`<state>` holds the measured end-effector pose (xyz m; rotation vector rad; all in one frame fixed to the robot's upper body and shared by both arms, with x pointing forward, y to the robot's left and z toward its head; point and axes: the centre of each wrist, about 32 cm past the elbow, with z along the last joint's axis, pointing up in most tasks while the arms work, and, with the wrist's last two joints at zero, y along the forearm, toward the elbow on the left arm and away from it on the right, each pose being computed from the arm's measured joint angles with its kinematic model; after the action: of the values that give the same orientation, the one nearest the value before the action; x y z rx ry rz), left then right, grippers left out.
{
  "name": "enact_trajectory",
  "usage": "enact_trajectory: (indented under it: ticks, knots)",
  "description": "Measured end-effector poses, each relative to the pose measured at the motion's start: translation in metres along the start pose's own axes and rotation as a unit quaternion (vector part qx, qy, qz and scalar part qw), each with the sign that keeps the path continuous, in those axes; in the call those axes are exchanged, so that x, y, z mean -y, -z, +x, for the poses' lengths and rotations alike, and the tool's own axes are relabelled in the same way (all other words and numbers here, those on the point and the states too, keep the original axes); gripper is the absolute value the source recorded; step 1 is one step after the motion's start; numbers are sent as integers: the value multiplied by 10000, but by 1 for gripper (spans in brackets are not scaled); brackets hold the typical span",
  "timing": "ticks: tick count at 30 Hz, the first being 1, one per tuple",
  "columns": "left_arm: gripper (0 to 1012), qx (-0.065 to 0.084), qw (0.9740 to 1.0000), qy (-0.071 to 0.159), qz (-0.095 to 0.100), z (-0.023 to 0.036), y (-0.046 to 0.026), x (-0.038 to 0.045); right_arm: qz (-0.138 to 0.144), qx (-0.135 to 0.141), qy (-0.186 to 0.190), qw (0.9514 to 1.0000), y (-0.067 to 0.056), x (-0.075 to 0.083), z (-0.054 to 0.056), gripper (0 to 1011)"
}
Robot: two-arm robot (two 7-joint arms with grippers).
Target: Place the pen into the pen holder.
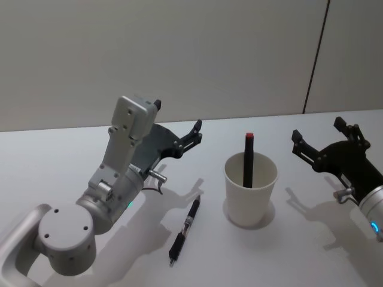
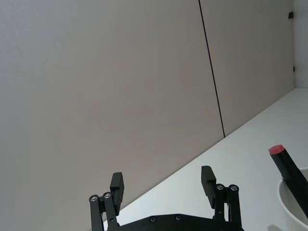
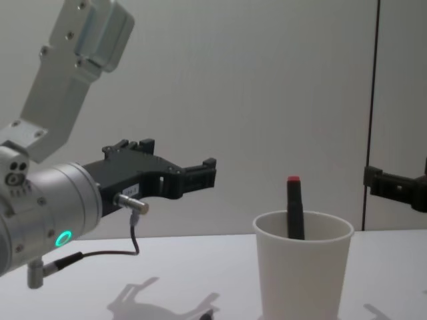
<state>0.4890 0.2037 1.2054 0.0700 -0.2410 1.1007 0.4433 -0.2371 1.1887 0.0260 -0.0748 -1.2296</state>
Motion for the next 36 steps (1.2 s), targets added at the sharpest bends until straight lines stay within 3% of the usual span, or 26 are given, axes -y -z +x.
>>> enact_trajectory:
  ticks: [5, 10, 19, 28, 35, 36]
  knots:
    - [1001, -68, 9999, 87, 100, 22, -18, -41, 0, 0, 0, 10000, 0, 0, 0, 1001]
    - [1001, -195, 9990, 239, 317, 50, -43, -132, 0, 1, 0, 10000, 0, 0, 0, 1001]
    - [1001, -394, 9961, 455, 640, 39, -52, -280, 0, 1, 0, 10000, -1, 0, 0, 1002]
    - [1001, -612, 9913, 661, 961, -64, 3, -407, 0, 0, -1, 10000, -1, 0, 0, 1001]
    - [1001, -688, 9882, 767, 1129, -191, 47, -454, 0, 0, -1, 10000, -1, 0, 0, 1002]
    - [1001, -689, 9877, 758, 1182, -237, 61, -466, 0, 0, 0, 10000, -1, 0, 0, 1001]
